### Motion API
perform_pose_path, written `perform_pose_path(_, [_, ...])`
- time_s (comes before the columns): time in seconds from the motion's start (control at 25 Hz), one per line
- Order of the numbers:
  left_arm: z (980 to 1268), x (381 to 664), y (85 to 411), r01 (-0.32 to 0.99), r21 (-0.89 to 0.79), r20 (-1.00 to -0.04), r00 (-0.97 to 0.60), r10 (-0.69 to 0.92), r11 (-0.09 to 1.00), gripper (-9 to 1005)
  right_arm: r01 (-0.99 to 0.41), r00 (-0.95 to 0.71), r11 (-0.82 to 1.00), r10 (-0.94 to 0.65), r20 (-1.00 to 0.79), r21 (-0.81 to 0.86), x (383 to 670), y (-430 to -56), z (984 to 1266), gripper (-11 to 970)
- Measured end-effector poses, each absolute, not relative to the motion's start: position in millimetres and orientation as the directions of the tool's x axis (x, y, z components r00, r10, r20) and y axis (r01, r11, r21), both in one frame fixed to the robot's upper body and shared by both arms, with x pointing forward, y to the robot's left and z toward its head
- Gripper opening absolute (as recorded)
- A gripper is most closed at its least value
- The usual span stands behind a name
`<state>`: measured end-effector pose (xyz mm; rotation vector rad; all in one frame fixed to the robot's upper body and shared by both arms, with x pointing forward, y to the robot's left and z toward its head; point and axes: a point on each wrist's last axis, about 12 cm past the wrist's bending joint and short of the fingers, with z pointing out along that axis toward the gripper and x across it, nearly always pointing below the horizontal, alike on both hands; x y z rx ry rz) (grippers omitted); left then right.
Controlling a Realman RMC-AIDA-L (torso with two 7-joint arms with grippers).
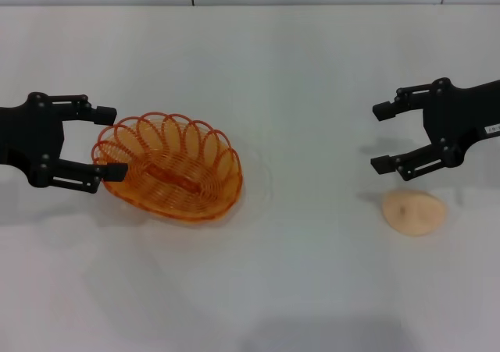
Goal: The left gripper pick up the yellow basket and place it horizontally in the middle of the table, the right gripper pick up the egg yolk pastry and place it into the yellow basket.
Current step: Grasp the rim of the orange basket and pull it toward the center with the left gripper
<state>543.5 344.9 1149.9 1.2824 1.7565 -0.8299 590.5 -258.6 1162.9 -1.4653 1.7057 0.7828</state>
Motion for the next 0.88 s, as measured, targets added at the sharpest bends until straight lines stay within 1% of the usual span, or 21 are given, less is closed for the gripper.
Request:
perform_pose_path(0.68, [1152, 545, 344, 0.957, -0.062, -0.878, -0.188, 0.440, 0.284, 875, -0.984, -0.074, 0.174, -0.534, -0.842, -0.024, 590, -263, 1162, 852])
perform_pose_path(0.8, [1160, 547, 343, 0.944, -0.085, -0.869, -0.227, 0.439, 0.319, 874, -0.984, -0.070, 0.174, -0.534, -0.843, -0.028, 590, -263, 1161, 852])
perform_pose_path(0.88, [1169, 549, 342, 0.923, -0.116, -0.850, -0.283, 0.444, 0.366, 874, -0.984, -0.071, 0.176, -0.533, -0.843, -0.029, 590, -263, 1161, 852])
